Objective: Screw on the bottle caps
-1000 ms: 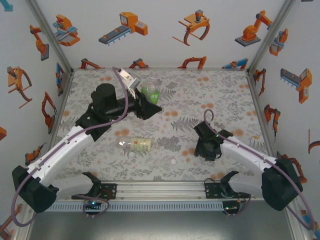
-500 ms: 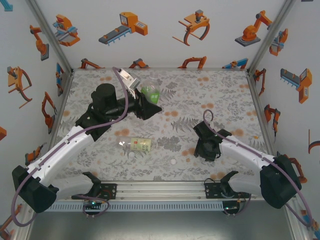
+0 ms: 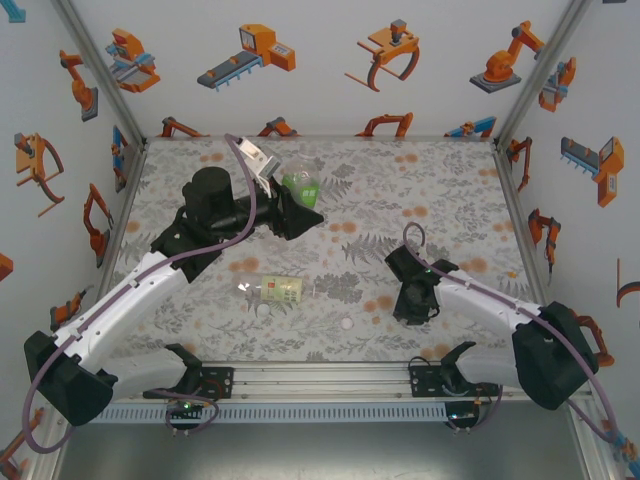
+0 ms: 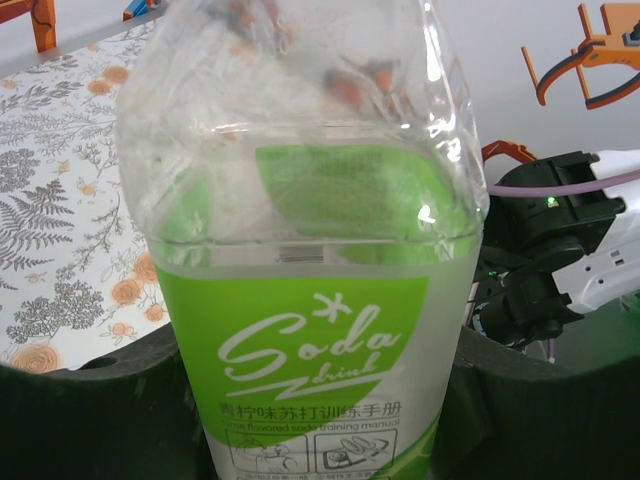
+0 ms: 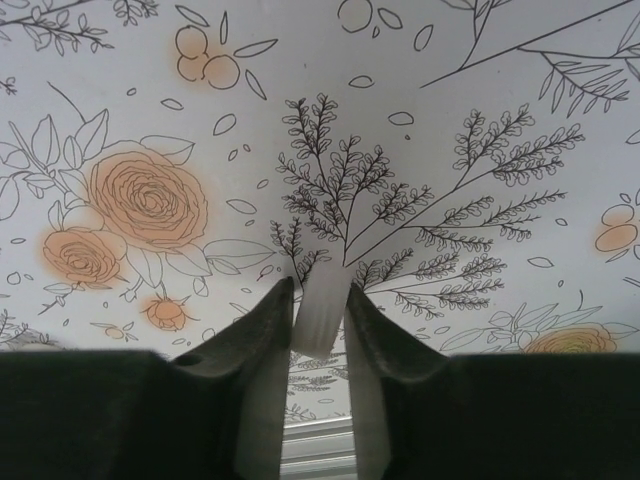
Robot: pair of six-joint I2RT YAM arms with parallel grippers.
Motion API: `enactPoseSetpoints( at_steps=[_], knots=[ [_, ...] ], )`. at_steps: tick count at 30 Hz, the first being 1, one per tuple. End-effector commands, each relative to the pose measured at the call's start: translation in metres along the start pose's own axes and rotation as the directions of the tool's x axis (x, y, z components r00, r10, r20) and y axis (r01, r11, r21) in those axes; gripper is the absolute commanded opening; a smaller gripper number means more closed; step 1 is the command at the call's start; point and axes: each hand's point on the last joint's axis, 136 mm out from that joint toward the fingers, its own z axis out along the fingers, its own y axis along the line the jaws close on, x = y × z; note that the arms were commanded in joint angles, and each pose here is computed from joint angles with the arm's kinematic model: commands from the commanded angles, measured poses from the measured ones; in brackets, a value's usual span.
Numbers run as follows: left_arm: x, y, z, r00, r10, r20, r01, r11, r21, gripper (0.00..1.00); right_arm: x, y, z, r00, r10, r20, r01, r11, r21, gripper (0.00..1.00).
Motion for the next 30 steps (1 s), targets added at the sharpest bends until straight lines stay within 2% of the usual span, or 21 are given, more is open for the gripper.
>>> enactPoseSetpoints(
  at_steps=[1,6,9,15,20,26,30],
  knots=[
    [-0.003,-0.003,-0.002,1.0,-0.012,0.006,0.012,1.0,0.001,0.11,0.0,-0.002,0.003,1.0,0.002,0.007,-0.002,1.0,0.014,0.24],
    [-0.003,-0.002,-0.005,1.0,-0.009,0.004,0.009,1.0,-0.008,0.11,-0.006,0.007,0.002,1.0,-0.004,0.027,0.004,1.0,-0.018,0.17],
    [-0.002,-0.002,-0.007,1.0,-0.008,0.002,0.008,1.0,-0.017,0.11,-0.015,0.025,-0.001,0.998,-0.02,0.056,0.024,0.996,-0.084,0.16],
    [-0.003,-0.001,-0.012,1.0,-0.001,0.003,0.002,0.999,-0.039,0.11,-0.039,0.092,-0.009,0.994,-0.045,0.102,0.079,0.93,-0.359,0.17],
    [-0.006,-0.001,-0.016,1.0,-0.005,0.009,0.005,0.999,-0.052,0.11,-0.048,0.145,-0.01,0.998,-0.033,0.052,0.057,0.806,-0.588,0.17],
    [-0.008,-0.001,-0.02,1.0,-0.009,0.015,0.009,0.998,-0.067,0.11,-0.052,0.144,0.015,0.996,0.064,-0.057,-0.086,0.749,-0.657,0.22],
    [-0.01,-0.001,-0.021,1.0,-0.007,0.02,0.008,0.998,-0.069,0.11,-0.047,0.113,0.033,0.984,0.138,-0.113,-0.179,0.774,-0.608,0.3]
  ],
)
